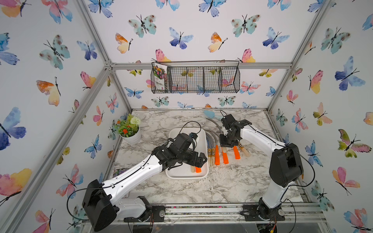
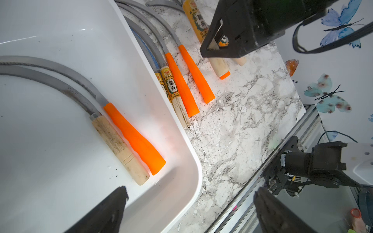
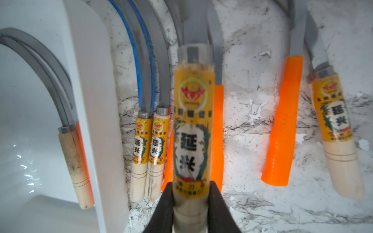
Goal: Put small sickles into storage boxes
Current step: Place the sickle in the storage box.
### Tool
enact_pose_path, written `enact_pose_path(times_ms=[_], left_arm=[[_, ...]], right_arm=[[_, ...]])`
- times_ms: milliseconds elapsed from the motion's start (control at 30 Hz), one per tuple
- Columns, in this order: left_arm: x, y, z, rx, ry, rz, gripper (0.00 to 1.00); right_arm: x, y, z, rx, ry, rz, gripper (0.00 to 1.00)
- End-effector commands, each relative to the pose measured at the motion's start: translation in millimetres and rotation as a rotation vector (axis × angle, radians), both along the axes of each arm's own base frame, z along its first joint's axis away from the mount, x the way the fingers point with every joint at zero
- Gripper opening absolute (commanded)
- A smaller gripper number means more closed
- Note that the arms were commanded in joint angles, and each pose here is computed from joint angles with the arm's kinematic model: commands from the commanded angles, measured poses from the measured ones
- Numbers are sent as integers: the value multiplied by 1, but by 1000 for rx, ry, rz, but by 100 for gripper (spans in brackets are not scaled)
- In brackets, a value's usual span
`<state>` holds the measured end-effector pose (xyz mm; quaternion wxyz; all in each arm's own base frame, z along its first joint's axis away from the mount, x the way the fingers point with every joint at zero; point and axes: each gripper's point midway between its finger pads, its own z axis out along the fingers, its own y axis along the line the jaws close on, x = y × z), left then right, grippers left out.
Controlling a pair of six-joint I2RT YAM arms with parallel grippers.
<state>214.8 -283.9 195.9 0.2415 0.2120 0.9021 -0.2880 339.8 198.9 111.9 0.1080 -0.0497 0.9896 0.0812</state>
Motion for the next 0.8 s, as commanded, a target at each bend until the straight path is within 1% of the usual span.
enact_pose_path(times_ms=[0,300,533,767], left_arm=[[0,12,5,7,-21,41,98],[-7,32,6,17,-42,92,98],[-14,49,8,20,-50,134,98],[-22,65,9,17,-54,174,98]], right_arm=[[-3,11,16,13,-9,1,1],[-14,56,30,29,-22,72,1],[-31,93,29,33,-16,138,1],[-49,123,19,40,4,190,1]])
